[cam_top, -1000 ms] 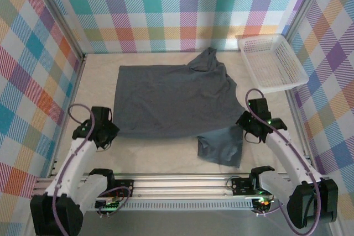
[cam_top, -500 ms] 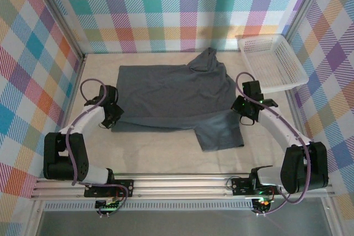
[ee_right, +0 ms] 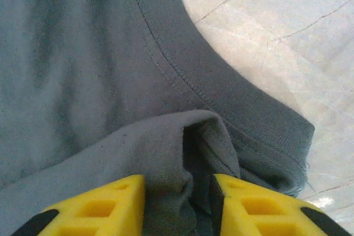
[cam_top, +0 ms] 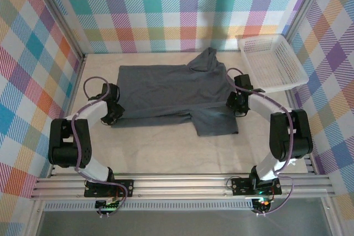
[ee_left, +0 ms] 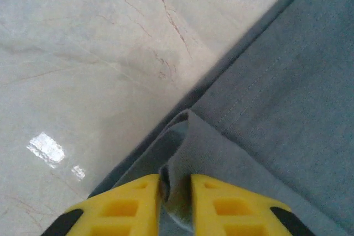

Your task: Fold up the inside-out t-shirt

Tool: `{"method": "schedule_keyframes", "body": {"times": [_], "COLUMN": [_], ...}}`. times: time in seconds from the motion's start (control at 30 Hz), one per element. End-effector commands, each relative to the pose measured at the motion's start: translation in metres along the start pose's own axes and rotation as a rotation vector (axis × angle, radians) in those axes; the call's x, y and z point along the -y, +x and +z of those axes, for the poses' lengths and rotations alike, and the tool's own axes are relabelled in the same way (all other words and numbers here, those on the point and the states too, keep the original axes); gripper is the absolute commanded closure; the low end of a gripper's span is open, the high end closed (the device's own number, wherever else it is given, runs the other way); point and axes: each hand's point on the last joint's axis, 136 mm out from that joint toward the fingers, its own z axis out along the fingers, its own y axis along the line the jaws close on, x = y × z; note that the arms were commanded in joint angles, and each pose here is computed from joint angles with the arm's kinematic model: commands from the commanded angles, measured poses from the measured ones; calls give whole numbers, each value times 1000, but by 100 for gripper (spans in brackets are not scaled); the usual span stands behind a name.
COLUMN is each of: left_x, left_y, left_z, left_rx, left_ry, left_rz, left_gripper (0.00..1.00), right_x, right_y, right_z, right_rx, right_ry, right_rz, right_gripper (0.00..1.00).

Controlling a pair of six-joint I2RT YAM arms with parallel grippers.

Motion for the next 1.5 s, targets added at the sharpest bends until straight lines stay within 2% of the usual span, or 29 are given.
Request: {"method": "schedule_keyframes", "body": {"times": [0.0, 0.13, 0.2, 0.3, 0.43, 0.5, 0.6, 0.63, 0.73, 0.8, 0.87, 0.97, 1.07, 1.1, 1.13, 1.2, 1.23, 1.3, 1.37, 1.4, 1.43, 1.47], "left_x": [4, 12, 17, 18, 18, 13, 5, 4, 7, 15, 25, 42, 64, 70, 78, 85, 88, 93, 100, 104, 107, 110], "left_y": [-11, -8, 5, 26, 45, 48, 51, 52, 54, 57, 60, 58, 48, 43, 35, 26, 22, 17, 13, 13, 11, 10], "left_z": [-19, -62, -79, -95, -104, -102, -98, -98, -103, -106, -105, -101, -97, -95, -96, -89, -87, -77, -60, -49, -38, -29], "left_rx": [35, 58, 41, 15, 12, 16, 6, 1, -12, -33, -65, -95, -100, -99, -87, -80, -79, -80, -96, -115, -131, -141], "left_ry": [47, 186, 279, 381, 477, 466, 429, 424, 446, 490, 513, 526, 542, 534, 531, 500, 486, 459, 434, 417, 402, 387], "left_rz": [20, 41, 57, 83, 120, 124, 126, 126, 136, 159, 185, 219, 248, 256, 266, 288, 302, 322, 327, 330, 331, 328], "left_gripper": [68, 59, 55, 50, 42, 40, 40, 40, 39, 35, 28, 21, 14, 12, 10, 6, 5, 5, 12, 24, 43, 68], "right_x": [-6, 23, 37, 38, 34, 24, -1, -12, -53, -87, -107, -124, -123, -121, -119, -116, -118, -112, -93, -75, -59, -47], "right_y": [-10, 27, 55, 87, 94, 92, 89, 88, 93, 86, 63, -1, -67, -86, -99, -107, -107, -96, -74, -59, -50, -43], "right_z": [-30, -50, -48, -37, -23, -18, -20, -25, -55, -77, -82, -68, -35, -24, -14, -9, -15, -23, -20, -12, -6, -1], "right_rx": [57, 69, 38, -39, -99, -124, -157, -168, -248, -299, -307, -206, -88, -63, -54, -85, -91, -69, -61, -65, -62, -63], "right_ry": [-45, -44, -43, -106, -107, -136, -212, -246, -375, -501, -523, -452, -341, -310, -293, -277, -297, -306, -277, -222, -173, -135], "right_rz": [6, 72, 96, 51, -18, -38, -70, -86, -85, -1, 124, 271, 371, 381, 371, 337, 292, 217, 185, 177, 159, 140], "right_gripper": [56, 54, 52, 49, 47, 54, 94, 100, 100, 100, 100, 100, 96, 89, 76, 54, 49, 48, 55, 65, 77, 84]}}
